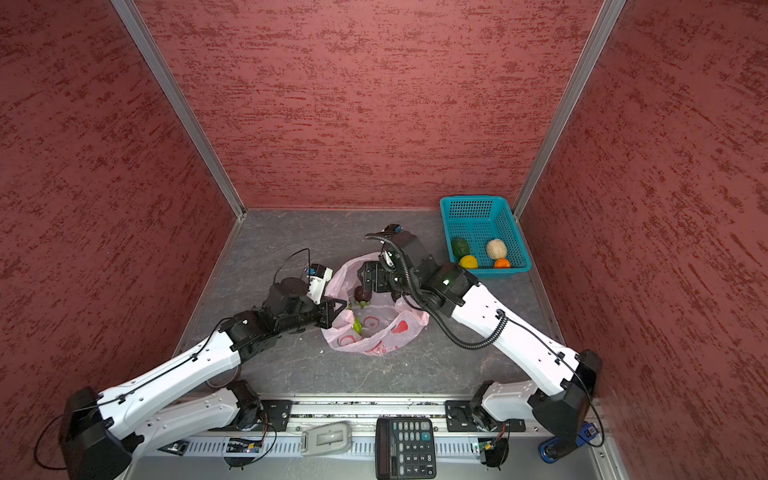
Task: Untie the knot of the plastic bag and take out the fruit
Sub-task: 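Move the right gripper back over the bag opening, then lower the right gripper into the bag and grasp the dark purple fruit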
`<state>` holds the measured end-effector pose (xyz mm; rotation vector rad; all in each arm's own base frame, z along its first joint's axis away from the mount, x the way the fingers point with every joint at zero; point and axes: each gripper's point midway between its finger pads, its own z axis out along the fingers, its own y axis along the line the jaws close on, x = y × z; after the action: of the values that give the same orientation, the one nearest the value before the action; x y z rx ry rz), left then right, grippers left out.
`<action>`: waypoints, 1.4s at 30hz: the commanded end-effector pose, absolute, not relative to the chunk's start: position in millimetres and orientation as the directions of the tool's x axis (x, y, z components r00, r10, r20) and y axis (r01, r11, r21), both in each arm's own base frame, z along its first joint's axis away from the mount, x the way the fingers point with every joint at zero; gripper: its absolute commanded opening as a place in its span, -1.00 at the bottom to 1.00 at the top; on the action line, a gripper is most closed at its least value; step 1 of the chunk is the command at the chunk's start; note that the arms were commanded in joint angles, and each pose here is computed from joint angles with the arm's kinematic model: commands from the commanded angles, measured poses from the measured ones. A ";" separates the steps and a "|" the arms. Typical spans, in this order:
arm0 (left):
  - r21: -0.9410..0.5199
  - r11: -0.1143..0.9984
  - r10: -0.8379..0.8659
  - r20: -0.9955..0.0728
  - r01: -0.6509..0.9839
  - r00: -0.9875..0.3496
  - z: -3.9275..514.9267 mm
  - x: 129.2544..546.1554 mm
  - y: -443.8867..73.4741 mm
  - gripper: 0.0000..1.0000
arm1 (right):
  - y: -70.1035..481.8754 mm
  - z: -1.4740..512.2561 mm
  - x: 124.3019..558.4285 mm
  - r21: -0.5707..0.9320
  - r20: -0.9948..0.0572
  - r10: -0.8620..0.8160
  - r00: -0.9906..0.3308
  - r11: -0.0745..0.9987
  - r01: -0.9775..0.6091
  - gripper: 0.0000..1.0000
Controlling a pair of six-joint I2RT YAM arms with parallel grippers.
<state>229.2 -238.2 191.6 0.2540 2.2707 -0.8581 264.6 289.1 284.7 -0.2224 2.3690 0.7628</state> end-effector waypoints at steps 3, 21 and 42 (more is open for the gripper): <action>-0.508 0.760 -0.075 -0.689 0.406 -0.721 203.3 230.0 -233.4 -1.00 | 301.5 241.3 262.9 0.381 -0.607 -0.047 -0.793 0.859 -0.342 0.73; -0.503 0.774 -0.089 -0.689 0.385 -0.719 204.7 226.4 -224.0 -1.00 | 301.2 97.5 235.9 0.159 -0.530 -0.251 -0.810 0.909 -0.385 0.73; -0.515 0.771 -0.047 -0.633 0.375 -0.772 182.5 213.6 -224.4 -1.00 | 322.9 94.9 313.0 0.363 -0.534 0.127 -0.836 0.927 -0.091 0.97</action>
<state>215.1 -224.9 186.5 0.2478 2.3041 -0.8468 290.9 315.1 80.7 -0.0873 2.5816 0.4669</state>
